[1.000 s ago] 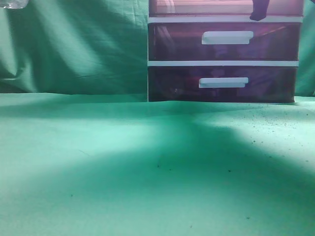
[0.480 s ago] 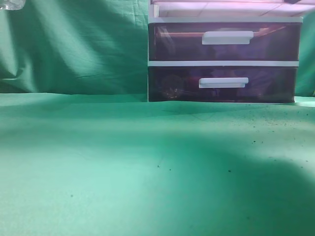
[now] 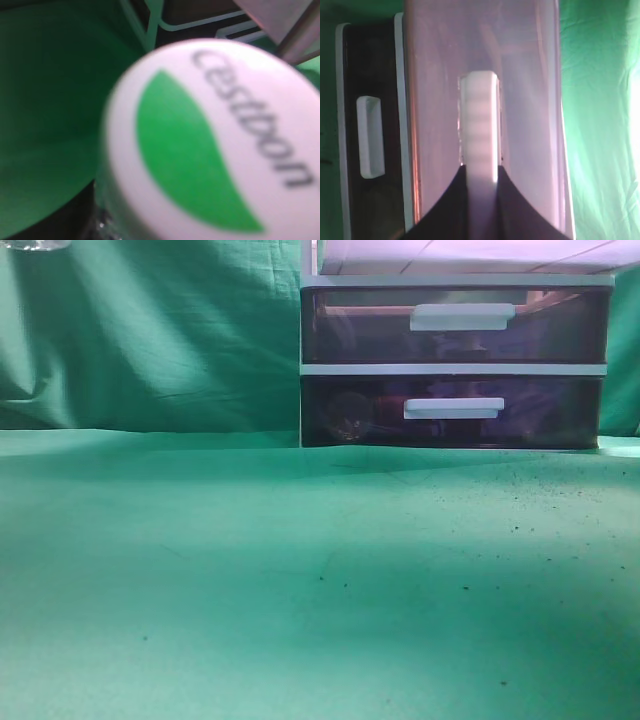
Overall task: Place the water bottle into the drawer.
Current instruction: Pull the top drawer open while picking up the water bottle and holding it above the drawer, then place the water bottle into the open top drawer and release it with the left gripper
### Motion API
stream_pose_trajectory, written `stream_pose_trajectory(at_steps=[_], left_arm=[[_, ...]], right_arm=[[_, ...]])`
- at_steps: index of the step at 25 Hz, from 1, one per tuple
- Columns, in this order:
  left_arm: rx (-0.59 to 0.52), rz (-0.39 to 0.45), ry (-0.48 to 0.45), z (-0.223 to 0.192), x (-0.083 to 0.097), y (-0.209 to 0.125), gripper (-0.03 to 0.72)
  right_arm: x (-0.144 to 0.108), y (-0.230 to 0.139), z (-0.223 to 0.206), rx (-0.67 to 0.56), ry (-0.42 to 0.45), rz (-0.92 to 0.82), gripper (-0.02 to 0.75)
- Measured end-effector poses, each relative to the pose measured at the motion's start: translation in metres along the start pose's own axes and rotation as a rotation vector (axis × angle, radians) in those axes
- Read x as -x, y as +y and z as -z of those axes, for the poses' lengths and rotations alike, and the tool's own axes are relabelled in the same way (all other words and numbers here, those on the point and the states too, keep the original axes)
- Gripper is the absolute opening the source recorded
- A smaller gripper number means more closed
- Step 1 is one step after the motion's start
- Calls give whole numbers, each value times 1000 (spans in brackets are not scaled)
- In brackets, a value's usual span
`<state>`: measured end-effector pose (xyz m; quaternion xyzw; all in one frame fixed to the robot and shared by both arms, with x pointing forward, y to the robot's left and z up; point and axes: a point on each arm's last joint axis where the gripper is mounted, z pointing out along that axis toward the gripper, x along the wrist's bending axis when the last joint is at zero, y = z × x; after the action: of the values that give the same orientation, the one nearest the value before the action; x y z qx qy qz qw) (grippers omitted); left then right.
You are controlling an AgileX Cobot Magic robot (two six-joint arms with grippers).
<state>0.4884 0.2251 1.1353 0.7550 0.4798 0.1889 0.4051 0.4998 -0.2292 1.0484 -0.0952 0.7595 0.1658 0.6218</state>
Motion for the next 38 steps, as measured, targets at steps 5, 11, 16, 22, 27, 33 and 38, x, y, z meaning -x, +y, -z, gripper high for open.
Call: stream_pose_trajectory(at_steps=[5, 11, 16, 22, 27, 33, 38], left_arm=[[40, 14, -74, -1, 6, 4, 307], [138, -11, -149, 9, 17, 22, 307], [369, -207, -175, 35, 48, 75, 307], [545, -297, -291, 37, 92, 141, 307], [475, -338, -367, -21, 118, 155, 307], [274, -421, -309, -116, 116, 131, 307], [213, -398, -290, -141, 112, 121, 307]], right_arm=[[-3, 10, -1, 25, 15, -26, 85], [-3, 12, -1, 26, 20, -31, 85], [-3, 13, -1, 27, 21, -30, 85], [-4, 14, -1, 31, 22, -29, 85], [-4, 14, -1, 31, 24, -29, 85], [-4, 14, -1, 28, 29, -29, 85], [-5, 13, -1, 24, 35, -27, 85]])
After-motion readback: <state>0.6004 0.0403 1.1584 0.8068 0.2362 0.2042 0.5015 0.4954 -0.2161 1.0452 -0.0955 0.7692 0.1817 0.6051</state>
